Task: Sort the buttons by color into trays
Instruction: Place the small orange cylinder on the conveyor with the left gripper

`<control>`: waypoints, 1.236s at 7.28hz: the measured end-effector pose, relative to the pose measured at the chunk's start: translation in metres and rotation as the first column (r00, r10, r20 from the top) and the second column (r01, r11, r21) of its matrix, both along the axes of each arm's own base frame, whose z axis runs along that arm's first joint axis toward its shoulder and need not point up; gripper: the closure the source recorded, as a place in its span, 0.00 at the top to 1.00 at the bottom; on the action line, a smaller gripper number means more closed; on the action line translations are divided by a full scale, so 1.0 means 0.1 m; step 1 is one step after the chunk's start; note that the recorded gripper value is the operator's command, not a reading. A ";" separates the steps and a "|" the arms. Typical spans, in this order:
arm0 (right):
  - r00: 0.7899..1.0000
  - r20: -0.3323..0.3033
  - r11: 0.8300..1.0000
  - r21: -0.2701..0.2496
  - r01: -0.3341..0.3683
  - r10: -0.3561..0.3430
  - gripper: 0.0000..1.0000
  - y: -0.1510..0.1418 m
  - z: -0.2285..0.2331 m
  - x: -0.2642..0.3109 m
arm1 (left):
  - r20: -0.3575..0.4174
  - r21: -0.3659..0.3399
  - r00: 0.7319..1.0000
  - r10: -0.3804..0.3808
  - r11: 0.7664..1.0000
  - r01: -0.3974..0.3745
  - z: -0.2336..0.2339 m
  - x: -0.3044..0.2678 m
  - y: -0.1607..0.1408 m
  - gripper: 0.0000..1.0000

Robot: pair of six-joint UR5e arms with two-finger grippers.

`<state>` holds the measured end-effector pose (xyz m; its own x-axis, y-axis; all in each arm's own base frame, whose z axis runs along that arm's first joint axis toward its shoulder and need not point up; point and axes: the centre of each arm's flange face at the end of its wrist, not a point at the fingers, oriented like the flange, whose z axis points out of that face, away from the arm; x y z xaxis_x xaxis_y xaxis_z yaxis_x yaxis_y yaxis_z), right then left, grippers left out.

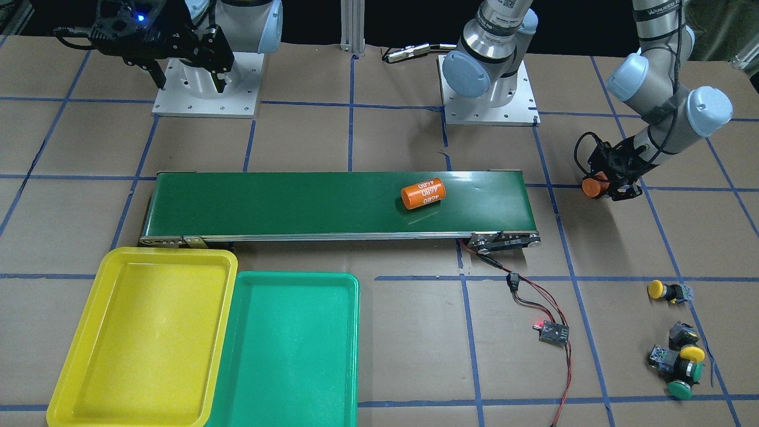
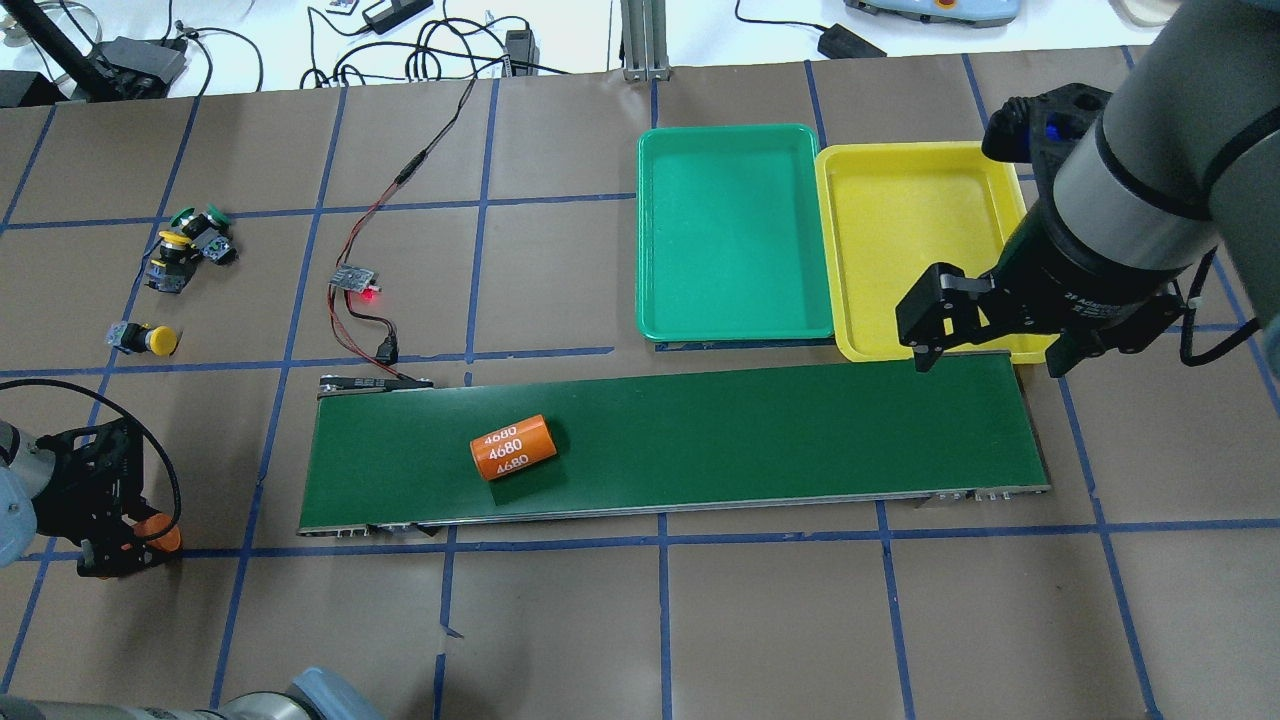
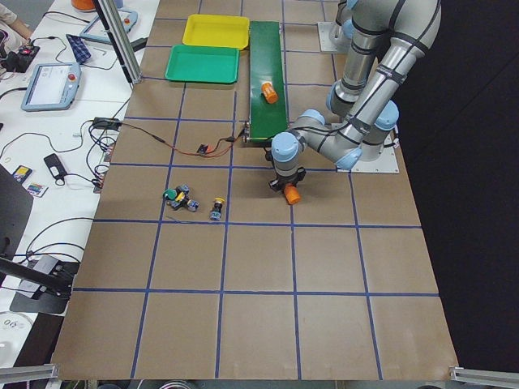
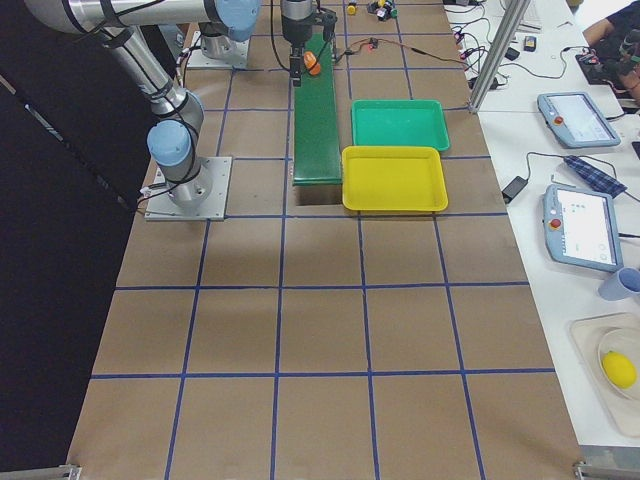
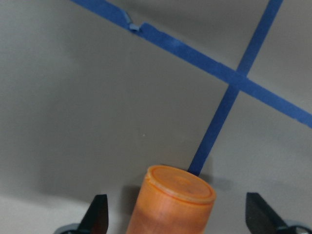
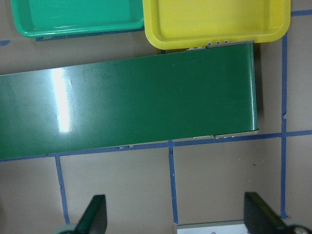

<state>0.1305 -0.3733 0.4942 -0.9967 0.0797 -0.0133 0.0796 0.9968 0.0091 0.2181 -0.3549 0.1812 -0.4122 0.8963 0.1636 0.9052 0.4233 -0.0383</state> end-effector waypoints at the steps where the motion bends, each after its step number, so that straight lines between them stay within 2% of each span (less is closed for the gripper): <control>1: 1.000 0.000 1.000 0.001 0.000 0.000 1.00 0.01 -0.01 0.00 | -0.021 -0.016 1.000 0.007 1.000 -0.007 0.12 -0.14 -0.04 0.00; 2: 1.000 0.000 1.000 0.007 0.001 -0.001 1.00 0.02 -0.04 0.00 | -0.026 -0.037 0.999 -0.027 0.999 0.026 0.28 -0.42 -0.13 0.00; 3: 1.000 0.000 1.000 0.014 0.000 0.000 1.00 0.03 -0.08 0.00 | 0.001 -0.069 0.994 -0.113 0.991 0.112 0.50 -0.88 -0.28 0.00; 4: 1.000 0.000 1.000 0.018 0.000 0.000 1.00 0.04 -0.10 0.00 | 0.042 -0.102 0.973 -0.225 0.968 0.228 0.72 -1.45 -0.39 0.00; 5: 1.000 -0.005 1.000 0.016 -0.001 0.001 1.00 0.04 -0.09 -0.01 | 0.082 -0.127 0.939 -0.333 0.931 0.341 0.91 -2.01 -0.42 0.00; 6: 1.000 -0.021 1.000 0.013 -0.002 0.002 1.00 0.04 -0.08 -0.02 | 0.102 -0.141 0.911 -0.399 0.901 0.410 1.01 -2.46 -0.39 0.00; 7: 0.999 -0.035 1.000 0.012 -0.001 0.001 1.00 0.04 -0.08 -0.04 | 0.100 -0.143 0.905 -0.413 0.894 0.424 1.02 -2.78 -0.35 0.00; 8: 0.999 -0.041 1.000 0.011 0.000 0.000 1.00 0.04 -0.08 -0.04 | 0.090 -0.135 0.911 -0.403 0.901 0.412 0.96 -2.98 -0.31 0.26; 9: 0.999 -0.040 1.000 0.010 0.001 -0.001 1.00 0.04 -0.08 -0.04 | 0.077 -0.122 0.916 -0.393 0.908 0.400 0.88 -3.09 -0.26 0.76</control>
